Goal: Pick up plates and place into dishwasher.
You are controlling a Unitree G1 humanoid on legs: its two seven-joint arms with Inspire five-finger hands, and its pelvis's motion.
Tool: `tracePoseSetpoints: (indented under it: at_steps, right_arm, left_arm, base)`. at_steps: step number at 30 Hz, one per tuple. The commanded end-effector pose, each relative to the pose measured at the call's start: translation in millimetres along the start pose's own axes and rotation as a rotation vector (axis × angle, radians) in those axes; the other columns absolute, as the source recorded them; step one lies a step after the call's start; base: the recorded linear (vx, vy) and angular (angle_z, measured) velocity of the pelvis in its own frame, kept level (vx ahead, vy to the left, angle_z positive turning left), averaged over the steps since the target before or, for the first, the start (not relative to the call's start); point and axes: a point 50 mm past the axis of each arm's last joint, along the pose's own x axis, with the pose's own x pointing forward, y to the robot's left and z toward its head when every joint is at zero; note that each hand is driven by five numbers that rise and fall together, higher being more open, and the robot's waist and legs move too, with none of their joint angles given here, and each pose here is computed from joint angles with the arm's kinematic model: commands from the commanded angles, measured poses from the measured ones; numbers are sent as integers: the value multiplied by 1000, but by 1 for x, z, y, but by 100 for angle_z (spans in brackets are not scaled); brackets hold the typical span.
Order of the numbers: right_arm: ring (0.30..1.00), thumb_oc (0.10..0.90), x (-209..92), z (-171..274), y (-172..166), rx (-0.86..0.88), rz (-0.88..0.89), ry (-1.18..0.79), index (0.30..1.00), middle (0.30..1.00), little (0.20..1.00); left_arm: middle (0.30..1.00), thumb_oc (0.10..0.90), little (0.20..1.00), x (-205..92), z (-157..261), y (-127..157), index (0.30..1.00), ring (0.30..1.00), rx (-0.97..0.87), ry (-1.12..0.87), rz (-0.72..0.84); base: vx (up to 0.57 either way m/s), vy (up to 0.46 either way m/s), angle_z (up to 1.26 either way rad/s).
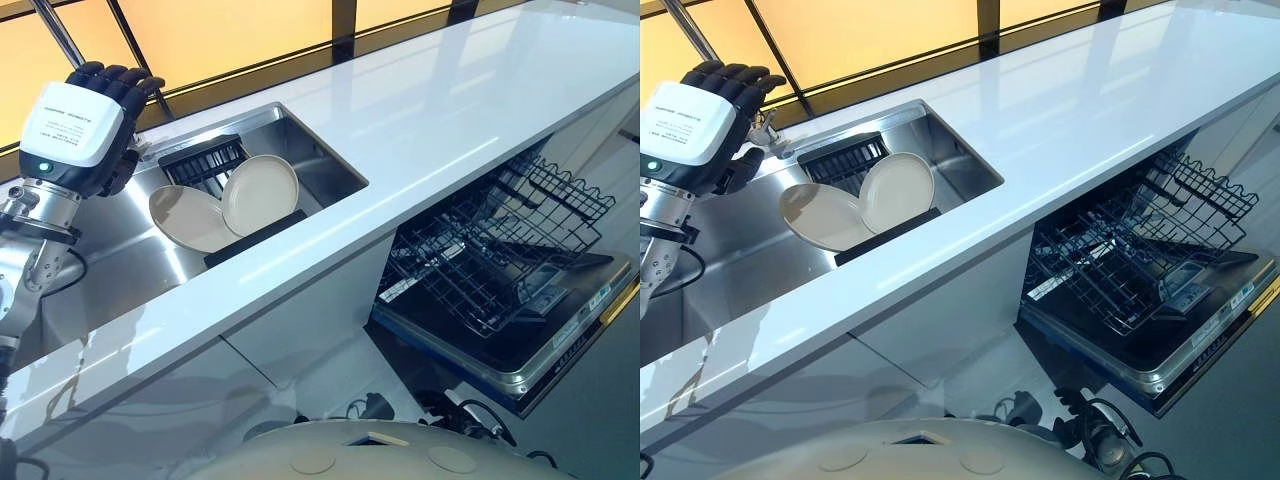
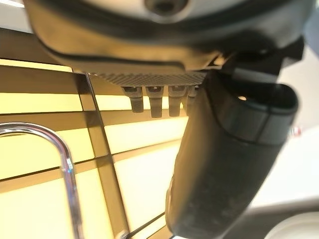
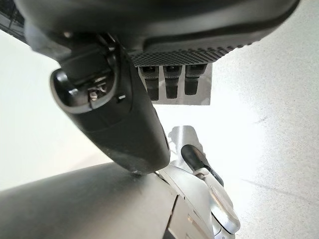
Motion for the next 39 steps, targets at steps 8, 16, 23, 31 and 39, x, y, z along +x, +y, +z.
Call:
tracePoseSetpoints:
  at_steps: [8,16,23,31,39]
  right_arm:
    - [900,800,3,18,-27,-22,-33,-88,900,900,900]
    - [900,800,3,19,-34,-41,-42,-92,900,900,900]
    - [900,800,2,15,-36,-44,-41,-79,900,900,900]
    - [900,800,1,12,-36,-45,-43,-76,900,900,900]
    - [900,800,1,13,-39,-42,-49,-76,900,900,900]
  left_arm:
    - [900,800,900,-4,-38,-4,900,900,114,131,-150]
    - [900,800,900,-10,-33,-21,900,900,69,103,-231]
    - [900,800,900,-7,-31,-19,900,900,46,77,-227]
    - [900,800,900,1,-27,-15,900,900,52,84,-125]
    - [900,800,900,6,-10,-27,900,900,75,29,-172]
  base:
    - [-2,9,0]
    - [4,17,2]
    - [0,0,0]
    - [0,0,0]
    - [3,2,-1]
